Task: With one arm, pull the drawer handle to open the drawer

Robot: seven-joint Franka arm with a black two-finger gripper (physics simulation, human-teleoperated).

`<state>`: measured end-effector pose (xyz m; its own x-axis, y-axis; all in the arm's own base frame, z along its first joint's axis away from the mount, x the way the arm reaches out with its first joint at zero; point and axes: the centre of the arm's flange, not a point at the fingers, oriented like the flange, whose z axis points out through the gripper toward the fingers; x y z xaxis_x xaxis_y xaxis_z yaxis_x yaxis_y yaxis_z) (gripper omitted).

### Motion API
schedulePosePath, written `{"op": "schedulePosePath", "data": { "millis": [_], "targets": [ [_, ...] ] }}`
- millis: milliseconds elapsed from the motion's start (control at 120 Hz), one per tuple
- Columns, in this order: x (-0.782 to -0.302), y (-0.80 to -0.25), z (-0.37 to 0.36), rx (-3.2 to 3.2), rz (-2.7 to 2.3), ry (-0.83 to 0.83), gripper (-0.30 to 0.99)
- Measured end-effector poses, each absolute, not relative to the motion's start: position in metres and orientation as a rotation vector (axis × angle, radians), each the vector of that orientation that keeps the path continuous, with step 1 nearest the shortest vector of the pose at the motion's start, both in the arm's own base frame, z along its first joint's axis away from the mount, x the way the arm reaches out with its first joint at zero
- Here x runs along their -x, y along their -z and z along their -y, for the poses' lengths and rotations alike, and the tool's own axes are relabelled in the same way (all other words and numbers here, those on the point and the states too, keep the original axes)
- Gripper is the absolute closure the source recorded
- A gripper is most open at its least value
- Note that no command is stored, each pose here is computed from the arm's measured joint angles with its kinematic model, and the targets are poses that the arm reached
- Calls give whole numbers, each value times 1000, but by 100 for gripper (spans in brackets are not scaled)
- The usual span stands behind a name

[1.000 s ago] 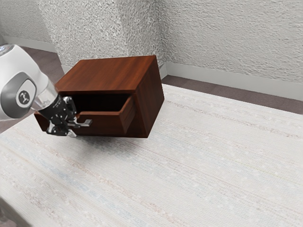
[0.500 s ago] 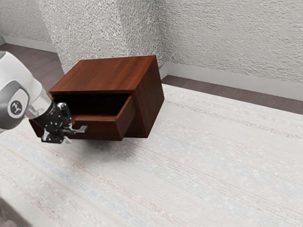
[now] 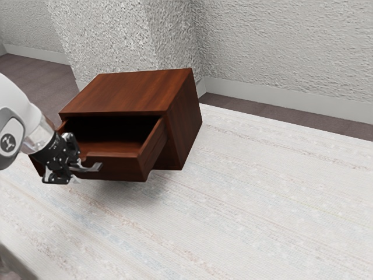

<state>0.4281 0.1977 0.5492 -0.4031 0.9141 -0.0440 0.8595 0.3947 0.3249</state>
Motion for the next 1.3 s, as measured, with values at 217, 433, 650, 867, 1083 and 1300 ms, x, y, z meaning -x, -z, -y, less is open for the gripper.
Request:
{"op": "schedulePosePath", "data": {
  "millis": [217, 433, 650, 867, 1083, 1300],
  "targets": [
    [-425, -551, -196, -1564, -2437, -378, 56],
    [-422, -560, -195, -1558, -2427, -401, 53],
    [-424, -597, -174, -1593, -2350, -494, 50],
    [-449, -762, -123, -1729, -2152, -579, 18],
    [-442, -753, -22, -2174, -2011, -250, 7],
    [-435, -711, -6, -2343, -2016, -64, 2]
  ]
}}
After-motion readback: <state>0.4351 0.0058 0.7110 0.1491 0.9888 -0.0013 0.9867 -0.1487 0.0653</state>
